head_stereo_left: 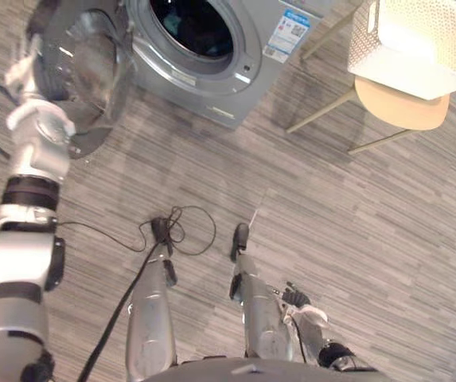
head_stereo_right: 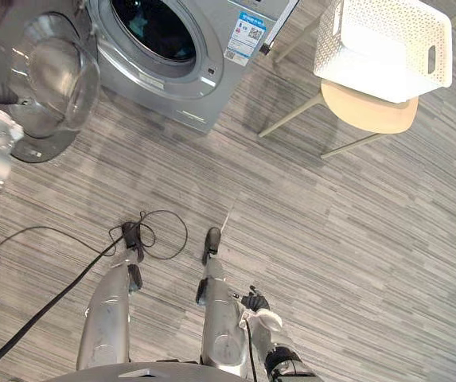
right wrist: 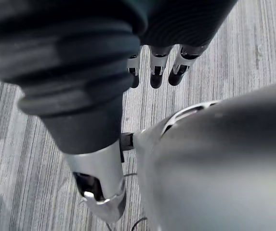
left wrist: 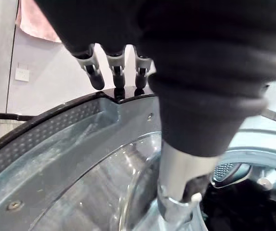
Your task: Pick up the laundry basket with both hands and put the clothes into the washing machine.
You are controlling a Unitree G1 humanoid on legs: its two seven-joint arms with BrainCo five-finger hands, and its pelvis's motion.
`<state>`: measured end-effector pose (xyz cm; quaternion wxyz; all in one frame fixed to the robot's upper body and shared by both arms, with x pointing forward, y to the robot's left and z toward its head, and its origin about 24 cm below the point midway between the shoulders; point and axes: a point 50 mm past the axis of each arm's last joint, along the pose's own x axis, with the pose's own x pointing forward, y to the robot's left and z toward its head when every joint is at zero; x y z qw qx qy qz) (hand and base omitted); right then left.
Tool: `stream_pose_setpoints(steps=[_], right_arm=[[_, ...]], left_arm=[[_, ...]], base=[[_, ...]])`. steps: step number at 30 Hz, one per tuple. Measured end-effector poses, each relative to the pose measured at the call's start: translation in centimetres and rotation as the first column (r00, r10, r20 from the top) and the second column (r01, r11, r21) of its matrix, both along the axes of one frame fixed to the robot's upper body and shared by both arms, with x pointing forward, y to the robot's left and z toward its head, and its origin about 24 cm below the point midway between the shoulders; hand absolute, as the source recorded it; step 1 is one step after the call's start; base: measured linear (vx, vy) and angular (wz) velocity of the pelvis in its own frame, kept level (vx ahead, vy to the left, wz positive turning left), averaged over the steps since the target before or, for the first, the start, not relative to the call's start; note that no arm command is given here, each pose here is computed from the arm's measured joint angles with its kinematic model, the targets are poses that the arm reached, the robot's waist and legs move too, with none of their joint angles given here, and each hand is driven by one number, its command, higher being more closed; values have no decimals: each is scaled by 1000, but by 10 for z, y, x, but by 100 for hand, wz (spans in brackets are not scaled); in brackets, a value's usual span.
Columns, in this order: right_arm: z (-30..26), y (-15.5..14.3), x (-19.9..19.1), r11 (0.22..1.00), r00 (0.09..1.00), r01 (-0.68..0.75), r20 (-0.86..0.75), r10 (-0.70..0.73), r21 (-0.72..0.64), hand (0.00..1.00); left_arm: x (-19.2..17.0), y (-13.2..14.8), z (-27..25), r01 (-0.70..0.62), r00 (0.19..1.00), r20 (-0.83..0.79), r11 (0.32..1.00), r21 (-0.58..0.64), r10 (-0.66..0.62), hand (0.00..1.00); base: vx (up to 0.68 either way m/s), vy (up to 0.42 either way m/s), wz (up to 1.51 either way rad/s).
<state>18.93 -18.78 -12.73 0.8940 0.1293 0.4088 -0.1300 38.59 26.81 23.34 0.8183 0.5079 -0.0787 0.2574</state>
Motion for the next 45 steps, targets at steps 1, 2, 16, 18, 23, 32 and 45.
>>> stream_pose_setpoints(steps=[1, 2, 16, 18, 23, 32, 45], right_arm=[[1, -1, 2, 1000, 1000, 5, 3, -5, -9, 0], [2, -2, 3, 1000, 1000, 8, 4, -8, -16, 0], [-2, -11, -16, 986, 986, 164, -5, -164, -31, 0], [-8, -16, -32, 982, 981, 187, -42, -189, -40, 0], [-9, -28, -41, 981, 983, 171, -56, -176, -92, 0], [-11, -40, -56, 970, 970, 221, -83, -230, -105, 0], [-22, -54, -86, 946, 927, 293, -202, -317, -137, 0]], left_arm=[[2, -15, -3, 42, 999, 25, 999, -18, -41, 0], [3, -25, -6, 71, 997, 40, 997, -30, -69, 0], [-60, -247, -53, 851, 506, 133, 468, -239, -852, 0], [-69, -250, -45, 882, 455, 194, 410, -233, -869, 0], [-79, -238, -68, 858, 471, 217, 386, -340, -855, 0], [-89, -186, -146, 648, 652, 76, 502, -573, -755, 0], [-288, -38, -389, -739, 568, -806, 328, -589, -168, 0]], base=[[-93, 86, 15], [-104, 83, 8], [-19, 99, -32], [71, 47, -11], [50, -41, 3], [69, -68, -4], [24, -12, 2]])
